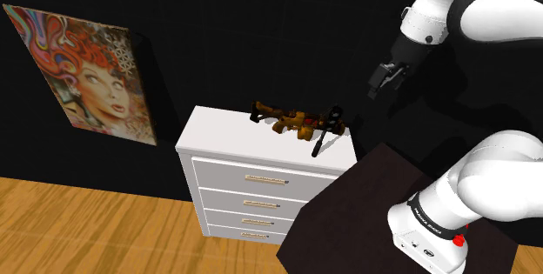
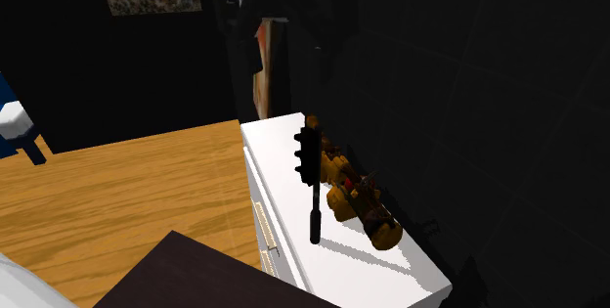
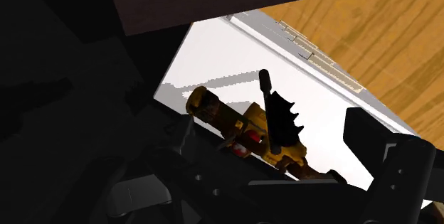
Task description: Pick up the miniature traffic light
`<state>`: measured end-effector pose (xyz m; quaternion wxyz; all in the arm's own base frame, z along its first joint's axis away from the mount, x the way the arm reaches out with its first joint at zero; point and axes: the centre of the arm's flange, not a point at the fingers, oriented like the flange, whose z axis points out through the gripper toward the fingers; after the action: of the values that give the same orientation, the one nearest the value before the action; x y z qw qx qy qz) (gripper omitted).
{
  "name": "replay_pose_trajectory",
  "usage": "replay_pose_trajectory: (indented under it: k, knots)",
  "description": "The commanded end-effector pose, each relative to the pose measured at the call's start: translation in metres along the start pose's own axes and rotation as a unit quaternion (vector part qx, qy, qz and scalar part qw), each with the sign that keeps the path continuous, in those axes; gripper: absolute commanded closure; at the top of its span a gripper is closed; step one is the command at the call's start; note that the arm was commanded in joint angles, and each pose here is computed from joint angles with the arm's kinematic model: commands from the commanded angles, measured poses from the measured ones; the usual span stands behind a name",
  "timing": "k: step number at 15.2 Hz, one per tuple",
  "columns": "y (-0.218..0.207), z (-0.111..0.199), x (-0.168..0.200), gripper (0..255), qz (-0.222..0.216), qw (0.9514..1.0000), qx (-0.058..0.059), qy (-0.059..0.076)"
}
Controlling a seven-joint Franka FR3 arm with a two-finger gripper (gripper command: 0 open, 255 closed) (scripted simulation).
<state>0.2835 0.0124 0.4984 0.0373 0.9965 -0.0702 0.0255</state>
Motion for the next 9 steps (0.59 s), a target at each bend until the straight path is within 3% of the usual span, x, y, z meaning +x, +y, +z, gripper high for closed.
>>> replay_pose_trajectory:
  k: [1, 9]
  knots:
    - [-0.008, 0.024, 0.000, 0, 0.016, 0.9997, -0.001, 0.020]
    - [-0.040, 0.124, 0.007, 0, 0.075, 0.9928, -0.008, 0.093]
